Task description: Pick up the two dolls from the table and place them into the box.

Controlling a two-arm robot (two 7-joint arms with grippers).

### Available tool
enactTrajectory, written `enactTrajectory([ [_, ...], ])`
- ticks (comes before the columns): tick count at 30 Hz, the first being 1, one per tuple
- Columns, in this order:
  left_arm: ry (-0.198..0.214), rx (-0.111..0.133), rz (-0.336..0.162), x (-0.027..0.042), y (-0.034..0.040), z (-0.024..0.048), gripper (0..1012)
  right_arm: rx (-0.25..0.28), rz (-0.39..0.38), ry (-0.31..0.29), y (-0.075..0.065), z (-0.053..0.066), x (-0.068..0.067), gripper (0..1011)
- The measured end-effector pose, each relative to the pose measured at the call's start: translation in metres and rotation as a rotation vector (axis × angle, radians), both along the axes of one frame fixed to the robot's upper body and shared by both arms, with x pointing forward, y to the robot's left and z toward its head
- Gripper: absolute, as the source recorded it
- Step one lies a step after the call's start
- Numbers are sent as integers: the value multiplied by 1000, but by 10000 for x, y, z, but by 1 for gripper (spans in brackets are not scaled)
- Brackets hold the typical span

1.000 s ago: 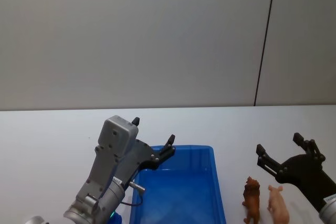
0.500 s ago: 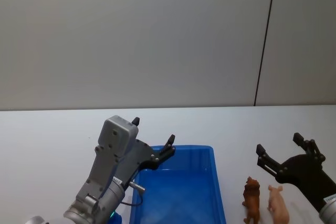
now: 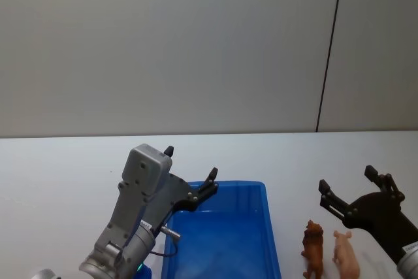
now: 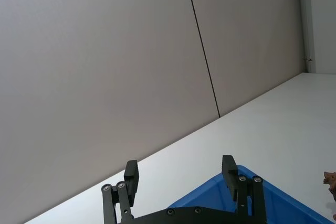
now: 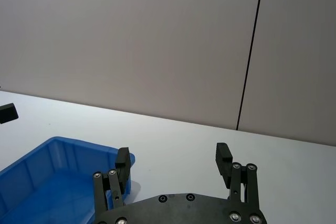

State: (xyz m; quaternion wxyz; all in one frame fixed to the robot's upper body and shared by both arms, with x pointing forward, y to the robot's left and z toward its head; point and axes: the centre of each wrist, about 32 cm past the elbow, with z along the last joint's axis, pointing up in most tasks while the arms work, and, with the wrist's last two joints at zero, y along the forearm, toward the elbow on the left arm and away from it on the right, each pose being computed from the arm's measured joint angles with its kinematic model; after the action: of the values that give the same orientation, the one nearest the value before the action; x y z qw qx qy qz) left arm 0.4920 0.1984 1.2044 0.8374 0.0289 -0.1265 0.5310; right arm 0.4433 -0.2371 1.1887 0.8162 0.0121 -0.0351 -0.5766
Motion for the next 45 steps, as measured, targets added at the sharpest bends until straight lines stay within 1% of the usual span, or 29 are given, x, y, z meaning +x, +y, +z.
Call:
enactTrajectory([
  [16, 0, 0, 0, 0, 0, 0, 1001, 0, -1, 1, -3, -2, -2, 1001],
  [21, 0, 0, 0, 0, 0, 0, 1001, 2, -10, 18, -22, -31, -19, 1001],
  [35, 0, 0, 0, 0, 0, 0, 1001, -16, -79, 135, -58, -224, -140, 1001],
  [38, 0, 0, 0, 0, 0, 0, 1001, -30, -93, 165, -45, -287, -180, 1001],
  [45, 0, 0, 0, 0, 0, 0, 1001, -56, -100, 203, 4, -383, -239, 1001],
])
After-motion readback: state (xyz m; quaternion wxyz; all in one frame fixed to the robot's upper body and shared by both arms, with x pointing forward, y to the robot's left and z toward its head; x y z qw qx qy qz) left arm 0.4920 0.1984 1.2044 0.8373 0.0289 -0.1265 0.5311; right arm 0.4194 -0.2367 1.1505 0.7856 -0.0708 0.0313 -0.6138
